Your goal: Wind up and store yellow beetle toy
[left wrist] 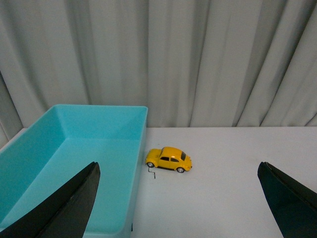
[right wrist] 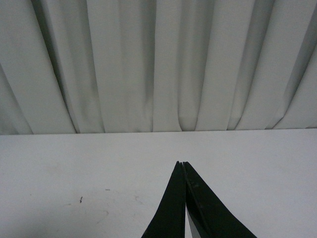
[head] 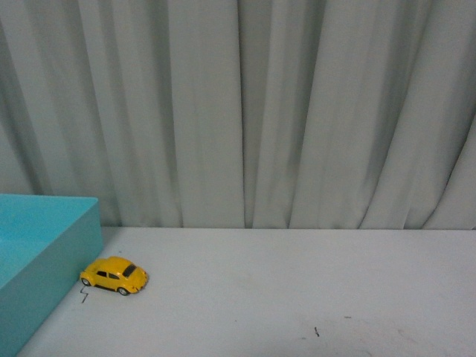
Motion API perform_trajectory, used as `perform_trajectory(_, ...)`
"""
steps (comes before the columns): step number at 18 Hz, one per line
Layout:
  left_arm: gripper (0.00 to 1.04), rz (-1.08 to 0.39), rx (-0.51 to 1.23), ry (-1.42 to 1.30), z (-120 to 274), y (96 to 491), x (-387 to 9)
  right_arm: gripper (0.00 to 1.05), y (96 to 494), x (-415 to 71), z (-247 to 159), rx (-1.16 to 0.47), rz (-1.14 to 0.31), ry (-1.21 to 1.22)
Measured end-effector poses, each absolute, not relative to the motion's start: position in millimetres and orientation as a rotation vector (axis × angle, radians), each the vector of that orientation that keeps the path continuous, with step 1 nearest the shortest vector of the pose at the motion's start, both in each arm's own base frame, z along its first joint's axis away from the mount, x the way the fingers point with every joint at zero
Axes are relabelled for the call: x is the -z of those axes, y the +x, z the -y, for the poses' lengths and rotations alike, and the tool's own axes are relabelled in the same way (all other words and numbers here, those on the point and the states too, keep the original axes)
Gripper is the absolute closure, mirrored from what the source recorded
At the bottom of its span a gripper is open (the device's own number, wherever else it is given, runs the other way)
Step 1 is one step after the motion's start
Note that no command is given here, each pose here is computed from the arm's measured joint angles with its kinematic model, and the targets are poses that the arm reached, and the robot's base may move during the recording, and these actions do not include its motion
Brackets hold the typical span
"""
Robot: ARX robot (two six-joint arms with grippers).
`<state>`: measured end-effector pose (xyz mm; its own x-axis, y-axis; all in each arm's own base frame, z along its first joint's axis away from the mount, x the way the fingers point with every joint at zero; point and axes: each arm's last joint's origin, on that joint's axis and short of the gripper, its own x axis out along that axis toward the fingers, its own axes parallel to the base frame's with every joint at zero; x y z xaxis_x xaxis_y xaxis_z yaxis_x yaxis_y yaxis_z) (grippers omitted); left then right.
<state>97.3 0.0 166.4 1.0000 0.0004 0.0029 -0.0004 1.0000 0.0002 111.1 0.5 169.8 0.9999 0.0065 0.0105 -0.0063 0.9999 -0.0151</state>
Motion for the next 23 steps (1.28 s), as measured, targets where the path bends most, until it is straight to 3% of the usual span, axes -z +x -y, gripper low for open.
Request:
perform_trajectory(10,0.07,0.002,0.000,0.000,0.0,97.3,-166.4,1.03,97.1,-168.9,-0.5,-0.006,0.024,-0.014)
perform_trajectory(11,0.07,0.003,0.000,0.000,0.0,97.3,-166.5,0.98,97.2,-166.7,-0.4,-0.004,0.005,-0.015)
perform_trajectory(12,0.07,0.003,0.000,0.000,0.0,97.3,-166.5,0.63,97.2,-166.6,-0.4,-0.004,0.004,-0.015)
perform_trajectory(15,0.07,0.003,0.000,0.000,0.0,97.3,-166.5,0.37,97.2,-166.7,-0.4,-0.004,0.005,-0.015)
perform_trajectory(16,0.07,0.003,0.000,0.000,0.0,97.3,-166.5,0.23,97.2,-166.6,-0.4,-0.004,0.004,-0.015)
perform_trajectory(18,0.07,0.003,0.000,0.000,0.0,97.3,-166.5,0.05,97.2,-166.6,-0.4,-0.004,0.004,-0.014)
perform_trajectory(20,0.07,-0.068,-0.021,-0.036,0.4,96.9,-164.7,0.07,97.2,-166.7,-0.4,-0.004,0.005,-0.014)
perform_trajectory(21,0.07,-0.242,-0.080,-0.115,3.5,99.0,-167.7,0.07,97.2,-166.6,-0.4,-0.004,0.004,-0.014)
perform_trajectory(22,0.07,-0.315,-0.115,-0.198,8.5,109.0,-178.6,0.07,97.2,-166.6,-0.4,-0.005,0.004,-0.014)
perform_trajectory(23,0.07,-0.294,-0.134,-0.277,13.4,122.0,-195.5,0.07,97.2,-166.7,-0.4,-0.004,0.005,-0.014)
